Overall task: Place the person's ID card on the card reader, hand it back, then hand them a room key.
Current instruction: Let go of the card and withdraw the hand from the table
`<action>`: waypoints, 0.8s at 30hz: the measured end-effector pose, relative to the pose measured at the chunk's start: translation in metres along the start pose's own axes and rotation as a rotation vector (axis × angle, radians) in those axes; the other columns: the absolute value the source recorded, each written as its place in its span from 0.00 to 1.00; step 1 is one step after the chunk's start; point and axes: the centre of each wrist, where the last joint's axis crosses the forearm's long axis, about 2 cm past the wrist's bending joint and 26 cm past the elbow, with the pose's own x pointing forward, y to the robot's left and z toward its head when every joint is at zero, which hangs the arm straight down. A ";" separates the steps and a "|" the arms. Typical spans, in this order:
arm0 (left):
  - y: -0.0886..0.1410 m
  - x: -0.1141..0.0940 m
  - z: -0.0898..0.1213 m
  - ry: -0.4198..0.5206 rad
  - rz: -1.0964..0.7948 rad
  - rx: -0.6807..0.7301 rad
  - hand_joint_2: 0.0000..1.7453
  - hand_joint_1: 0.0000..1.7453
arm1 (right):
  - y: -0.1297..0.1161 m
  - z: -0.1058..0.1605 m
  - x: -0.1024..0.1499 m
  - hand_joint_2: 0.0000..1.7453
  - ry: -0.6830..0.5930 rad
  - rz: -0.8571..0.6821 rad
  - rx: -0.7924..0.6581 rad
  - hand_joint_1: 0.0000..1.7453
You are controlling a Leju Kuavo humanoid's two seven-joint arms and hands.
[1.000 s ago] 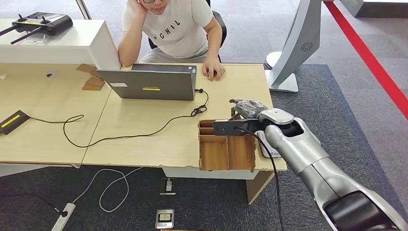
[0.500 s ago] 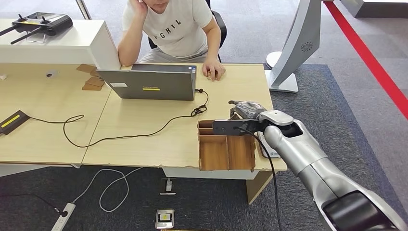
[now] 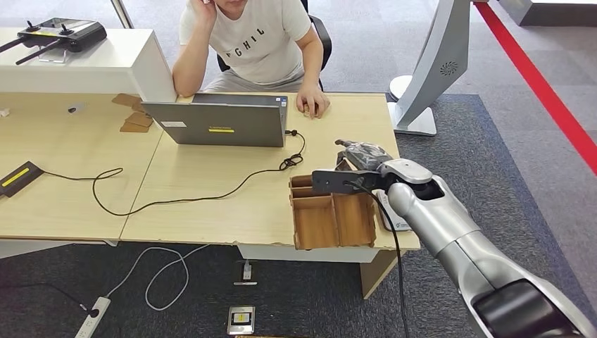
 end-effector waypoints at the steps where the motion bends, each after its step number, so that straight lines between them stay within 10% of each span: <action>1: 0.000 0.000 0.000 0.000 0.000 0.000 1.00 0.00 | 0.000 0.000 -0.001 1.00 0.001 -0.001 -0.001 1.00; 24: 0.000 -0.001 0.000 0.001 -0.004 0.000 1.00 0.00 | -0.002 0.004 -0.005 1.00 0.005 -0.038 -0.046 1.00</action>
